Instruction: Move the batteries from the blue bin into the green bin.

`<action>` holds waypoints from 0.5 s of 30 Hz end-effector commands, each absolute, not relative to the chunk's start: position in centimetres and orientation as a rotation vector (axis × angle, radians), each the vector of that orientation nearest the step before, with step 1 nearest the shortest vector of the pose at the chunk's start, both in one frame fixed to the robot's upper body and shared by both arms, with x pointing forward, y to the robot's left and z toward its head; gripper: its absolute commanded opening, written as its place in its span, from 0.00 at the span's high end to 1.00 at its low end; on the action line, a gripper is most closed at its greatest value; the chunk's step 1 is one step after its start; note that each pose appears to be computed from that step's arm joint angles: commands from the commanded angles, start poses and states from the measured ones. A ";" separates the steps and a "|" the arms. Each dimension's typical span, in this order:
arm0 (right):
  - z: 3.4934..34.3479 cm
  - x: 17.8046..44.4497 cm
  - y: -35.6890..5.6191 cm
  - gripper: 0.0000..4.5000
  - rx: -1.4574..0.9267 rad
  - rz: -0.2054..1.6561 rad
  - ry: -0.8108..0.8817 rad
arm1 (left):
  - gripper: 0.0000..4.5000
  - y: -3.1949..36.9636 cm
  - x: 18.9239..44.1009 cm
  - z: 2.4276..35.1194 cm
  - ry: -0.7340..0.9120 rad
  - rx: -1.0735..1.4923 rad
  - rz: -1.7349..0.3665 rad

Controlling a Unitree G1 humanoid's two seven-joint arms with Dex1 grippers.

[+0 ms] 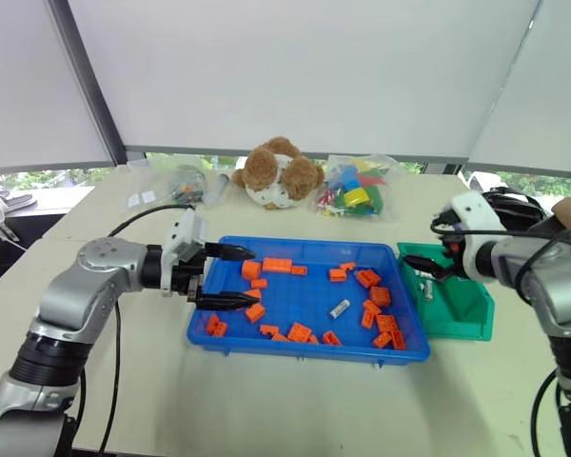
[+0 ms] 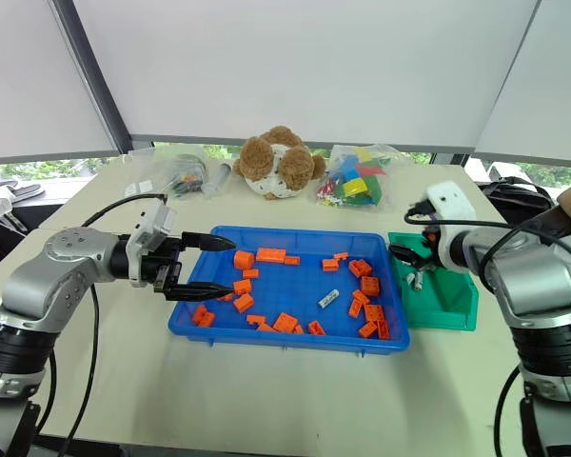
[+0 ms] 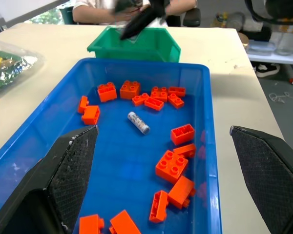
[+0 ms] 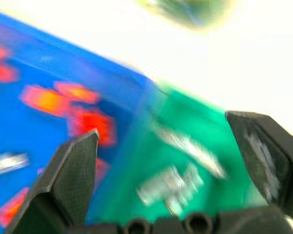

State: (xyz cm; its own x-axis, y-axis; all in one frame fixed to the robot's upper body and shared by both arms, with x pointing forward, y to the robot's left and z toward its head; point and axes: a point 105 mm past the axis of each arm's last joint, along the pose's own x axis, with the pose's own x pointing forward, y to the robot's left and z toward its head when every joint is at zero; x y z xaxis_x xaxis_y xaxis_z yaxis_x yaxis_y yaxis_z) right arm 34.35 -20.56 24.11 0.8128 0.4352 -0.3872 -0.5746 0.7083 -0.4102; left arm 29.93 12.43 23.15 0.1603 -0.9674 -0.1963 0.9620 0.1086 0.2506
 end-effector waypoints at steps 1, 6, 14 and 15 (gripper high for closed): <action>23.4 33.6 -17.5 0.00 -0.738 0.874 0.228 | 0.00 12.2 30.0 24.0 -0.048 0.376 -1.427; 20.9 35.2 -15.8 0.00 -0.841 1.104 0.299 | 0.00 12.2 30.0 24.2 -0.053 0.380 -1.424; 16.0 37.0 -14.7 0.00 -0.914 1.331 0.466 | 0.00 12.4 29.5 24.2 -0.053 0.374 -1.399; 15.7 37.2 -14.7 0.00 -0.925 1.342 0.475 | 0.00 12.4 29.4 24.2 -0.053 0.372 -1.394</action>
State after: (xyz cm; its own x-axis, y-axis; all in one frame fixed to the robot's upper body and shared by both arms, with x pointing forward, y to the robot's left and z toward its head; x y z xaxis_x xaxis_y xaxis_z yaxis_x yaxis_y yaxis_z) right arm 36.69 -14.58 14.39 0.1919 0.6242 -0.7573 -0.9691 -0.0010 -0.2465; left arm 29.87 12.36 23.15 0.1756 -0.9640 -0.1996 0.9613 0.1242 0.2458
